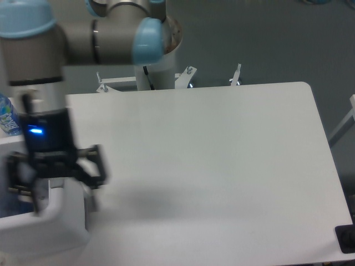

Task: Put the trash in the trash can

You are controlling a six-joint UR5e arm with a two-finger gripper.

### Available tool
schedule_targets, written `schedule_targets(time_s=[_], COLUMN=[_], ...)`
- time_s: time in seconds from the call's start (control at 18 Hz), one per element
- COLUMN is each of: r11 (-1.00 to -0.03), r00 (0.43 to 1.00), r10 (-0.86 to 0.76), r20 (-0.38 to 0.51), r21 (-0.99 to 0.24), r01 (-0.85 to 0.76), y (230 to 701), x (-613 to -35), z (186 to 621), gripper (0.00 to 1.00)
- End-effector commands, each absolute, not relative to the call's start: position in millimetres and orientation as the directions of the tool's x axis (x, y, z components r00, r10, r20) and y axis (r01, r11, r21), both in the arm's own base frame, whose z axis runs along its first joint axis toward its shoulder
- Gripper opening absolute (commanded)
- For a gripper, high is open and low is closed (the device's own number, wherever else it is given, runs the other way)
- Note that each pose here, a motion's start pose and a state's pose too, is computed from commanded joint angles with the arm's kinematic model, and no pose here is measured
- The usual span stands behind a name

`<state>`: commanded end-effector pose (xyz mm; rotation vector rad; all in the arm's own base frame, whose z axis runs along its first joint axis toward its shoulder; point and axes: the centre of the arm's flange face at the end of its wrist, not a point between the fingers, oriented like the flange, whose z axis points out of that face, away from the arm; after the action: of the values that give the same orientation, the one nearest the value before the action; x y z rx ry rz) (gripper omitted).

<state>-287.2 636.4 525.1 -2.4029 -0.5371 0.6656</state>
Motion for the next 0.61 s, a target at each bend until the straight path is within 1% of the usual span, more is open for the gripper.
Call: schedule_targets(time_s=[0.06, 0.11, 0.22, 0.33, 0.44, 0.5, 0.61], r11=[-0.790, -0.824, -0.876, -0.934, -0.982, -0.992, -0.997], r00=[0.781, 0.773, 0.779, 0.805, 0.843, 0.856, 0.873], r10=[0.483, 0.457, 0.403, 0.296, 0.133, 0.082, 0.048], r20=[-0.396, -0.440, -0.480, -0.515, -0.521, -0.510, -0.486], r21=[-0.582, -0.537, -0.449, -0.332, -0.182, -0.125, -0.071], r01=[0.194, 0.182, 0.177, 0.131, 0.043, 0.021, 0.015], y=[627, 616, 592, 568, 554, 540, 513], x=[-299, -306, -332, -353, -357, -363, -371], z=[528, 530, 528, 525, 522, 525, 536], gripper=[1.00, 1.00, 1.00, 1.00, 1.00, 1.00, 1.00])
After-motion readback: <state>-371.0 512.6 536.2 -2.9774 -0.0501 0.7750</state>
